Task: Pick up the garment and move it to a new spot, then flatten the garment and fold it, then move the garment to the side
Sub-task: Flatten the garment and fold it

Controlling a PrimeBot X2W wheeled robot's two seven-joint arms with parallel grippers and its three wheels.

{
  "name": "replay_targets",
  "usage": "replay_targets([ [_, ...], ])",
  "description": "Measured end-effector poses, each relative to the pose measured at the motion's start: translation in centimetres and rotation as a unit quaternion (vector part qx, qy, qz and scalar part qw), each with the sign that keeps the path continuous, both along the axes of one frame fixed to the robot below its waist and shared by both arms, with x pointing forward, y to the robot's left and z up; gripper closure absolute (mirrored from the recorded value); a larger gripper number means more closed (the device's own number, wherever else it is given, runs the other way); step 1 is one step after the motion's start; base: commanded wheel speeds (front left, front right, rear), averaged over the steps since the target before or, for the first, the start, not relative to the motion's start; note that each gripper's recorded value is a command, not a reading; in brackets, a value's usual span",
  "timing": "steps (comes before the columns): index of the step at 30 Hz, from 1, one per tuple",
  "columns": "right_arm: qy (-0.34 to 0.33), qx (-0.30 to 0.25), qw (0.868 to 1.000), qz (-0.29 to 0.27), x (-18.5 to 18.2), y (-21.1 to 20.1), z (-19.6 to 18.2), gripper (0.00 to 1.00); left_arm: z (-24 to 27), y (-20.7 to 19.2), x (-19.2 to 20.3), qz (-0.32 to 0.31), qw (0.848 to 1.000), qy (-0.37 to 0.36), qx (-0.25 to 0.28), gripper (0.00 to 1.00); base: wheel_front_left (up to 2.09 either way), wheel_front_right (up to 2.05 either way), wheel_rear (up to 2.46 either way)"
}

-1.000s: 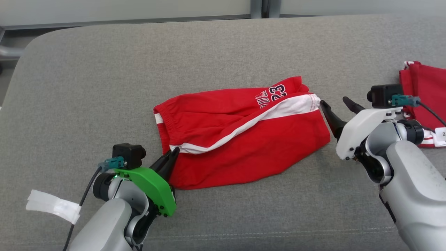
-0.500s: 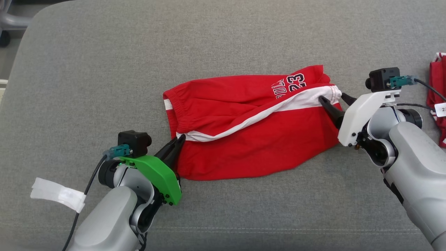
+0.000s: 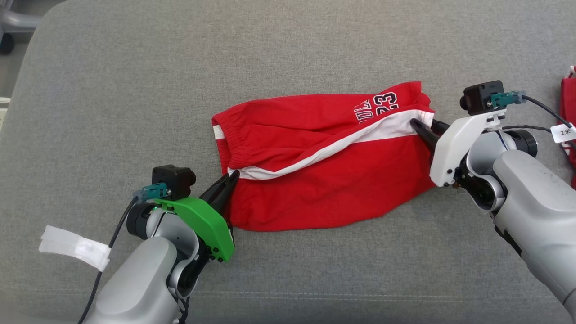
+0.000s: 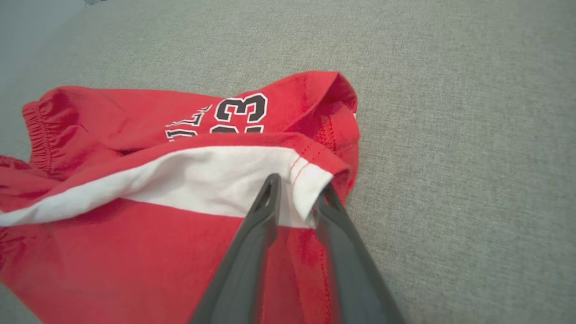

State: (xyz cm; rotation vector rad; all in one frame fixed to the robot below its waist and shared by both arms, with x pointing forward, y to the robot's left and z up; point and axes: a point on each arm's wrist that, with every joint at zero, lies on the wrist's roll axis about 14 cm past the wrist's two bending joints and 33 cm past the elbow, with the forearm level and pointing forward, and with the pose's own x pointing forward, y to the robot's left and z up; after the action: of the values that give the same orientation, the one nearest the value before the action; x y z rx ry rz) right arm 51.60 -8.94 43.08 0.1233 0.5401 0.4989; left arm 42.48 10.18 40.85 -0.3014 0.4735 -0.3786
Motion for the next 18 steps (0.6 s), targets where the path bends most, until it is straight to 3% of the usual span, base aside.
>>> replay_targets([
  [3, -0.008, -0.003, 1.000, 0.008, 0.0, 0.3, 0.2, 0.78, 0.0, 0.0, 0.0, 0.000, 1.000, 0.001, 0.000, 1.00, 0.00, 0.00, 0.00],
  [4, -0.013, -0.002, 1.000, 0.010, 0.1, 0.4, 0.4, 0.92, 0.0, 0.0, 0.0, 0.000, 1.000, 0.001, 0.000, 1.00, 0.00, 0.00, 0.00],
  [5, -0.017, -0.001, 1.000, 0.011, 0.1, 0.5, 0.5, 1.00, 0.0, 0.0, 0.0, 0.001, 1.000, 0.001, 0.000, 1.00, 0.00, 0.00, 0.00],
  [11, -0.037, 0.009, 0.999, 0.013, 0.2, 0.7, 1.9, 1.00, 1.1, 0.0, 0.5, 0.014, 1.000, -0.009, -0.027, 1.00, 0.00, 0.00, 0.00],
  [18, -0.080, 0.054, 0.995, -0.005, 0.4, -0.3, 6.7, 1.00, 5.5, 0.0, 1.8, 0.036, 0.993, -0.043, -0.100, 1.00, 0.00, 0.00, 0.00],
])
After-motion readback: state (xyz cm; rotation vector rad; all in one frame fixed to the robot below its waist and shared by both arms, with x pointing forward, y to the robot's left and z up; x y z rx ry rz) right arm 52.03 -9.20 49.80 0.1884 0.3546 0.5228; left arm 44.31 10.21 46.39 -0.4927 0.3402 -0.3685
